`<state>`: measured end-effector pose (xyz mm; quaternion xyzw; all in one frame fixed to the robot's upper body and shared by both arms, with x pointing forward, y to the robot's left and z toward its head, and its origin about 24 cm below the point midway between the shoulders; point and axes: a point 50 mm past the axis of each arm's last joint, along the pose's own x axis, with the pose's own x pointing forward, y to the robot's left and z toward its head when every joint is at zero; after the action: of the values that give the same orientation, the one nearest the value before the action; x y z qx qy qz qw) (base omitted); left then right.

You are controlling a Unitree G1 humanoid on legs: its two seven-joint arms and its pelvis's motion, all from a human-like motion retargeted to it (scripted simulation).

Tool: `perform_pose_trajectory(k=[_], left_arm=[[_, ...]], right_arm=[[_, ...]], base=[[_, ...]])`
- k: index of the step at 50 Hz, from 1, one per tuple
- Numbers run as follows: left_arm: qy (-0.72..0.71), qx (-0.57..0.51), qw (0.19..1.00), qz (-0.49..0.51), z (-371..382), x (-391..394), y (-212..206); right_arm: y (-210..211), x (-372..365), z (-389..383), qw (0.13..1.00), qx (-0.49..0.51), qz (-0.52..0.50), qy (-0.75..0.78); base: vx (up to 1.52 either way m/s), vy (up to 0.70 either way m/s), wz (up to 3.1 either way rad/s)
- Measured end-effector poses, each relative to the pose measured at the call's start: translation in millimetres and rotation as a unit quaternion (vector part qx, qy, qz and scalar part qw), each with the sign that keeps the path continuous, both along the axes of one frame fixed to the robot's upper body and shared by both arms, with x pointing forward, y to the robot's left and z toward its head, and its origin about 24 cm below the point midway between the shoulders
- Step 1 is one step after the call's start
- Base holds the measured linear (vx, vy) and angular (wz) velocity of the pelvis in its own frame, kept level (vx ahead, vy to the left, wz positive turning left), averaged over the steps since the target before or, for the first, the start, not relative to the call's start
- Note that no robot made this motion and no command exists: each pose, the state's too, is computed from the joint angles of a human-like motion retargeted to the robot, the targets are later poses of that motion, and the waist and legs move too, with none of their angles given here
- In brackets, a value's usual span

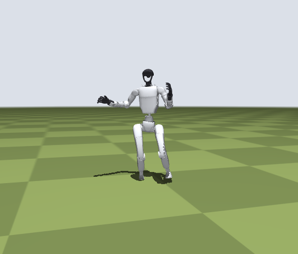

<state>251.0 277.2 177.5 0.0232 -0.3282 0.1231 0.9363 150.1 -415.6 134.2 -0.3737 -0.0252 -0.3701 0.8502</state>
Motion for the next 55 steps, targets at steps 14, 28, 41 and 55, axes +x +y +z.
perform_pose_trajectory(k=[14,28,41,55], left_arm=[[0.297,-0.343,0.789,0.415,-207.0,-185.6,67.2],[0.48,-0.399,0.671,0.4,-279.6,-266.0,7.4],[0.397,-0.201,0.862,0.241,-211.8,-133.3,28.3],[0.034,-0.031,0.979,0.2,-49.0,-15.4,-7.2]], right_arm=[[33.6,-73.3,-179.2,0.934,0.199,-0.113,0.273],[148.9,81.5,-107.9,0.956,0.116,0.245,0.116],[176.7,110.2,-74.3,0.929,0.0,0.355,0.103],[157.4,46.4,-157.1,0.921,0.038,0.294,0.253]], base=[[0.25,0.35,-0.03],[0.1,0.16,-0.65],[0.02,0.04,-0.27],[-0.06,0.07,-0.09]])
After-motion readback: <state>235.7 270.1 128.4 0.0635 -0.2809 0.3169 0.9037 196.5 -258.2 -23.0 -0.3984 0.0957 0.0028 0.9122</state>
